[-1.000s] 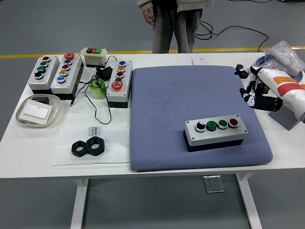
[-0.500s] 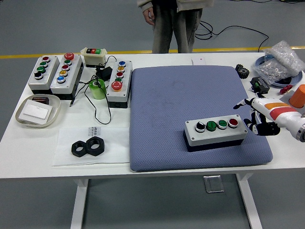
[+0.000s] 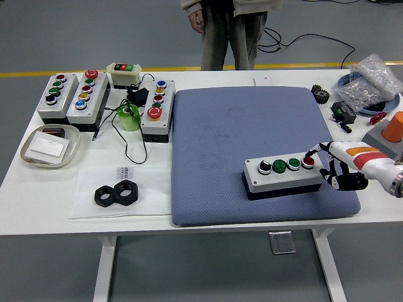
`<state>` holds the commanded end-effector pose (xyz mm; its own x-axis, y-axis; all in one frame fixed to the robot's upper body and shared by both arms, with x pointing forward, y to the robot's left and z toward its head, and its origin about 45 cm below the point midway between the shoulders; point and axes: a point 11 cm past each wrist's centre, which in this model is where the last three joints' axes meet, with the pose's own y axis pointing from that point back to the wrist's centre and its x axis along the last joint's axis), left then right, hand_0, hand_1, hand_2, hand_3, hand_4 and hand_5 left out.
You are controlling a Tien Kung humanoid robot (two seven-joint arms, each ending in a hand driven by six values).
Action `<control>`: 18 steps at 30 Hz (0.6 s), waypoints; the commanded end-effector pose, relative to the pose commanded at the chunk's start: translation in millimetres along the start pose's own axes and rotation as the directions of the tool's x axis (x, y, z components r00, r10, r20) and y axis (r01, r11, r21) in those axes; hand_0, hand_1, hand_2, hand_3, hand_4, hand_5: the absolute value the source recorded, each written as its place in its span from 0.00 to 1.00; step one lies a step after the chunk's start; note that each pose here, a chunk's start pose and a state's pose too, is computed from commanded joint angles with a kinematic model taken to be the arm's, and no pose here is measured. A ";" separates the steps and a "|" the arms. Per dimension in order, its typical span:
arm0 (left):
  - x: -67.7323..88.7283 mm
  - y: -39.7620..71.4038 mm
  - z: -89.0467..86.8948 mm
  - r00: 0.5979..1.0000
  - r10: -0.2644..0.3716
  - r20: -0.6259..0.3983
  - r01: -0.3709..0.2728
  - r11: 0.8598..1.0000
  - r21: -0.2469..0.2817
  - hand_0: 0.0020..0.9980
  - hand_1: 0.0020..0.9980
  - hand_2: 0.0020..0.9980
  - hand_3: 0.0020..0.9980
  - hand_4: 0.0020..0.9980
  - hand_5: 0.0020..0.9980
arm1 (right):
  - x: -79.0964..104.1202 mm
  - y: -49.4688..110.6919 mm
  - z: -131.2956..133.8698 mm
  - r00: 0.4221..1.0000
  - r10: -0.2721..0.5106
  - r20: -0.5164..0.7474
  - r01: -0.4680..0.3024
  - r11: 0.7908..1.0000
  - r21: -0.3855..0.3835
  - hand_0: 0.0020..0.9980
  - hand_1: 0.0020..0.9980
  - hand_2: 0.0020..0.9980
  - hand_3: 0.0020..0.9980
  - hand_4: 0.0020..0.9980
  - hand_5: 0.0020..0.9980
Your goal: Pick up the button,place it on the desk,press the button,press the button
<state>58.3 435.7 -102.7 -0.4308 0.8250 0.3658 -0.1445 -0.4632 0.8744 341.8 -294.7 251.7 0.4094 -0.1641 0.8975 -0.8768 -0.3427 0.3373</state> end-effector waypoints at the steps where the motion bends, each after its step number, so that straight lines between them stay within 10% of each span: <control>1: 0.0 0.0 0.0 1.000 0.000 0.000 0.000 1.000 0.000 0.74 0.83 0.88 0.83 0.64 1.00 | -0.5 -0.1 0.1 1.000 -0.002 0.000 0.002 1.000 -0.001 0.30 0.14 0.27 0.76 0.46 0.00; 18: -1.5 0.0 3.1 1.000 -0.003 -0.001 0.003 1.000 -0.005 0.74 0.83 0.88 0.83 0.64 1.00 | -12.3 -2.0 6.9 0.998 -0.058 0.000 0.058 0.998 -0.033 0.29 0.14 0.27 0.76 0.42 0.00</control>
<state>61.7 435.4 -102.2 -0.4317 0.8259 0.3628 -0.1498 -0.4622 0.8740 340.3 -298.3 238.1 0.4593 -0.1438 0.8766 -0.8595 -0.3213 0.3976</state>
